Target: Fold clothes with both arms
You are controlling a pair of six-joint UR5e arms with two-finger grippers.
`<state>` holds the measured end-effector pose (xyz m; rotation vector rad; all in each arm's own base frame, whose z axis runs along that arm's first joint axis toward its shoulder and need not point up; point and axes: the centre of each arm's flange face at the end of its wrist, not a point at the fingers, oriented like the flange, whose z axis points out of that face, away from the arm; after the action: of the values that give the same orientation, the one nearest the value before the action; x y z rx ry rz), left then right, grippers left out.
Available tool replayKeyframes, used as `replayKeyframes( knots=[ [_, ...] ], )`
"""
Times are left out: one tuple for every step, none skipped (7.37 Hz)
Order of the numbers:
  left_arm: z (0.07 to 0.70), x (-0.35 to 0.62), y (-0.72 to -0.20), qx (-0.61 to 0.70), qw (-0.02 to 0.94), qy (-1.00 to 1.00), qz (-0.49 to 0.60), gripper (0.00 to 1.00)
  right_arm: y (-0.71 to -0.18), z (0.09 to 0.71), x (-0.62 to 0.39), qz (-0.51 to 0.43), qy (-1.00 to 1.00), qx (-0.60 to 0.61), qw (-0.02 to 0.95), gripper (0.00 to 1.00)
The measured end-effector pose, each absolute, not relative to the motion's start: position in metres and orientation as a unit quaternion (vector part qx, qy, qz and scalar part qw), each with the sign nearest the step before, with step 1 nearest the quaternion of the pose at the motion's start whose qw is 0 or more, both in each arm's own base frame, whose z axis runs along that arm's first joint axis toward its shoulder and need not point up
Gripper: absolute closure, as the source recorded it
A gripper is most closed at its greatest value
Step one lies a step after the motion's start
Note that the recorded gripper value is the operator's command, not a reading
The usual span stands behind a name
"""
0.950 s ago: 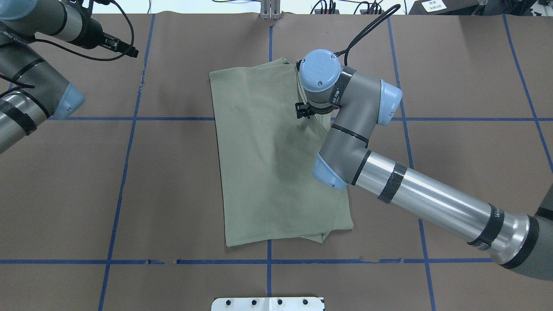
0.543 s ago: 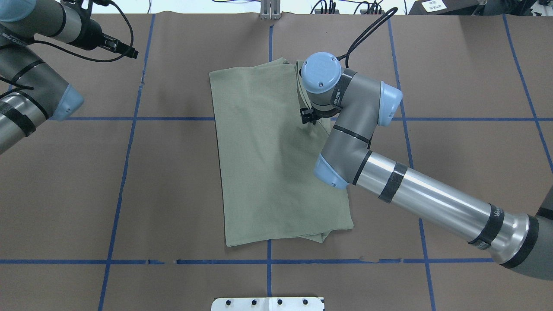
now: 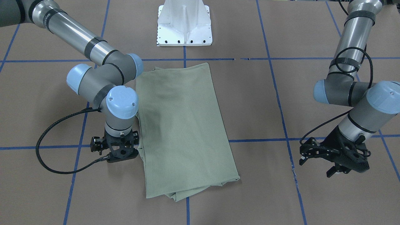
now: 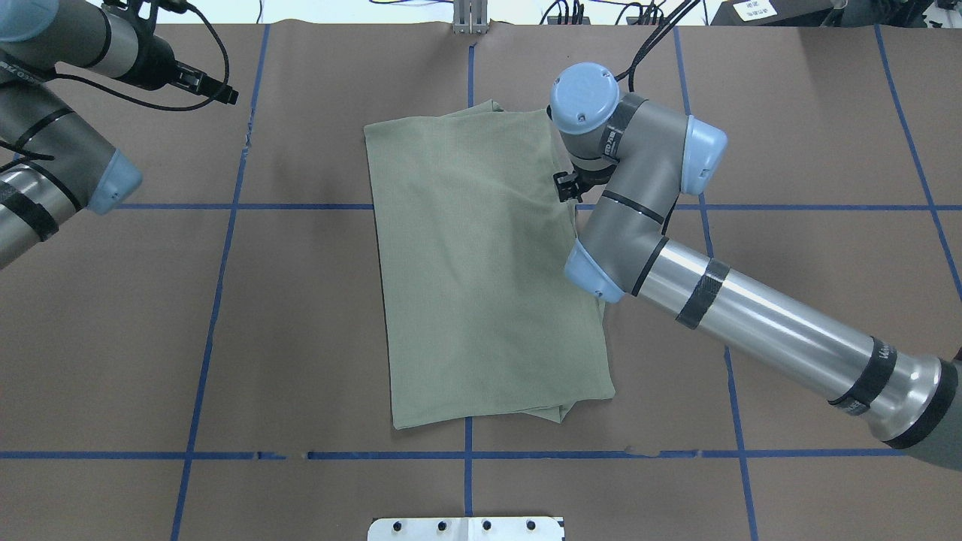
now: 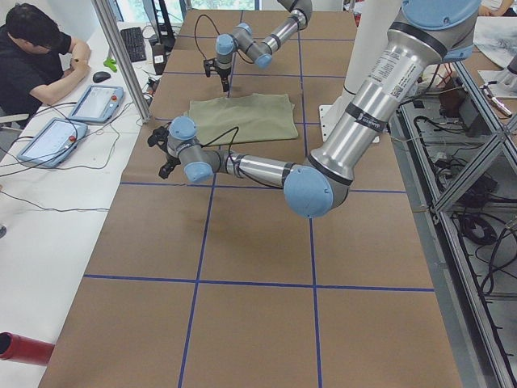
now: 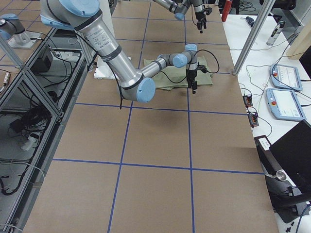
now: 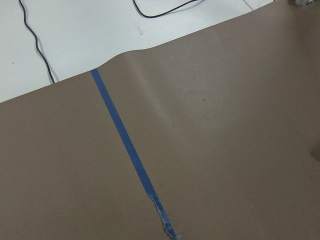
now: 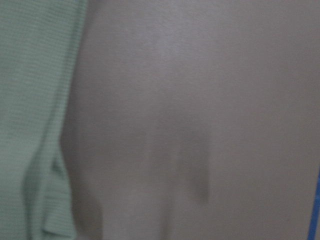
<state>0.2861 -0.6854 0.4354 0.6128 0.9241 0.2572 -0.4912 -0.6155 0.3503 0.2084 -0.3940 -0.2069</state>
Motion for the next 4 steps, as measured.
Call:
replayKeyframes(
  knots=[
    [0.428, 0.287, -0.68, 0.277, 0.838, 0.455, 0.115, 0.0, -0.621, 0.35, -0.482, -0.095, -0.212, 0.104, 0.967, 0.0],
    [0.414, 0.286, -0.673, 0.259, 0.834, 0.478, 0.089, 0.0, -0.622, 0.344, -0.476, -0.076, -0.255, 0.102, 0.958, 0.0],
    [0.401, 0.289, -0.656, 0.237, 0.829, 0.503, 0.055, 0.0, -0.614, 0.339, -0.469, -0.048, -0.312, 0.101, 0.944, 0.0],
    [0.39, 0.299, -0.622, 0.21, 0.821, 0.53, 0.027, 0.0, -0.594, 0.341, -0.455, -0.016, -0.366, 0.101, 0.925, 0.0]
  ],
)
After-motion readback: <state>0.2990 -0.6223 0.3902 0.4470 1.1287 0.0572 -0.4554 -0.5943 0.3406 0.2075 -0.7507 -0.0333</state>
